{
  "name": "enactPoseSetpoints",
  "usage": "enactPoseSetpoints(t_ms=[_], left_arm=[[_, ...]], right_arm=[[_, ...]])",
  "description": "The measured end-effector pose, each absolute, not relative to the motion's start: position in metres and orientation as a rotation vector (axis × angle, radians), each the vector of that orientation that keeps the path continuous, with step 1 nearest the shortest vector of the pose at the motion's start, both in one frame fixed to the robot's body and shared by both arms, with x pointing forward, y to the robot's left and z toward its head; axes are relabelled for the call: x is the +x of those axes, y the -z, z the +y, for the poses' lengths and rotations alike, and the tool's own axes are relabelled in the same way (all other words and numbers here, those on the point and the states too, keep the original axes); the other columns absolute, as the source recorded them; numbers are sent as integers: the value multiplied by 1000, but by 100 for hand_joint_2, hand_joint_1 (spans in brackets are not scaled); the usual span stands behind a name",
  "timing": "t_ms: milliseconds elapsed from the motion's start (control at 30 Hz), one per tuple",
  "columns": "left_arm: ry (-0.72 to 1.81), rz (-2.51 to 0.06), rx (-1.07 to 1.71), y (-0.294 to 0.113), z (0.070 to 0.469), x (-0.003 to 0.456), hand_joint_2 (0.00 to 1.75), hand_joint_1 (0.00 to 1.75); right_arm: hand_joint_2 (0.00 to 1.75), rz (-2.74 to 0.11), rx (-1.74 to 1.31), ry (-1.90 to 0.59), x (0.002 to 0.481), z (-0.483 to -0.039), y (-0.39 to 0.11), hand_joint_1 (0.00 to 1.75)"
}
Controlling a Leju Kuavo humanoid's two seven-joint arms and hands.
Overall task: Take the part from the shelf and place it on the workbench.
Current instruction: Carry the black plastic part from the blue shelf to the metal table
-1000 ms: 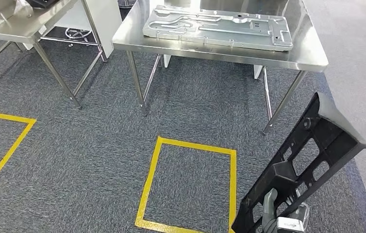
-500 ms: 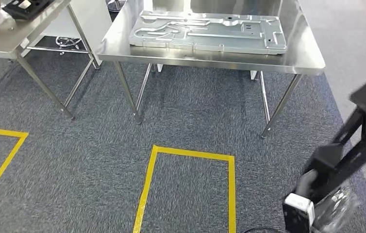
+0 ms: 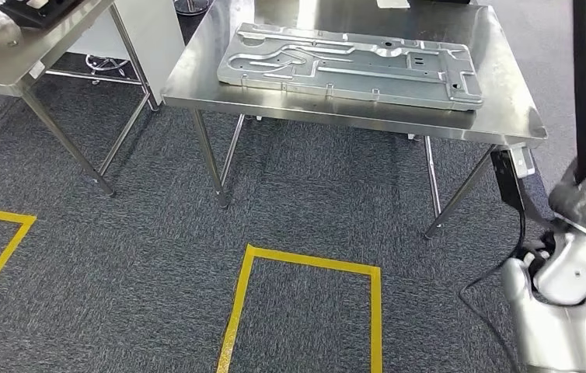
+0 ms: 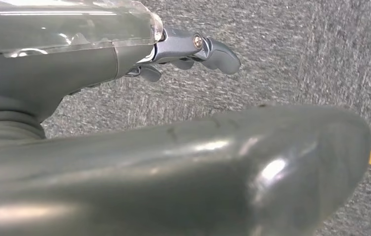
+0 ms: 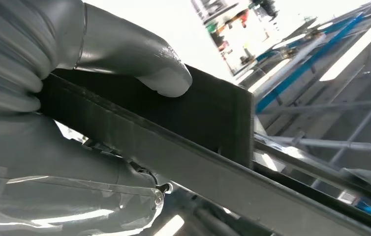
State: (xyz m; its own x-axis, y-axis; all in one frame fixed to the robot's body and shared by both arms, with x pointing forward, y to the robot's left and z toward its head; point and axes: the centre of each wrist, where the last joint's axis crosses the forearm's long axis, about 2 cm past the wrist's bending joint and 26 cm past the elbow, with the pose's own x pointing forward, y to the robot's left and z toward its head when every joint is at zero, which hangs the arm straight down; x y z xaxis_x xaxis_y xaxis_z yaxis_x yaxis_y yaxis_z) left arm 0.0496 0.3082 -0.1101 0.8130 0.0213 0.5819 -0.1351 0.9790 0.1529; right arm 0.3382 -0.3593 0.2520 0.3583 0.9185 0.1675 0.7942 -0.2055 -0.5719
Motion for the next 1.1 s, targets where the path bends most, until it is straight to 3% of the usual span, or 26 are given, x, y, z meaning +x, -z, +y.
enactPoseSetpoints(t_ms=[200,433,733,1100], left_arm=[[-74,-619,188,109,310,55,0,0],[-49,-615,180,109,311,55,0,0],[-43,-606,177,110,312,54,0,0],[-44,-601,168,110,311,53,0,0]], right_arm=[[175,-1679,-1979,-954,356,-308,-221,175],[175,-1717,-1890,-1324,375,-286,-208,175],[175,-1726,-1832,-1521,389,-251,-199,175],[175,-1694,-1802,-1659,395,-247,-195,175]])
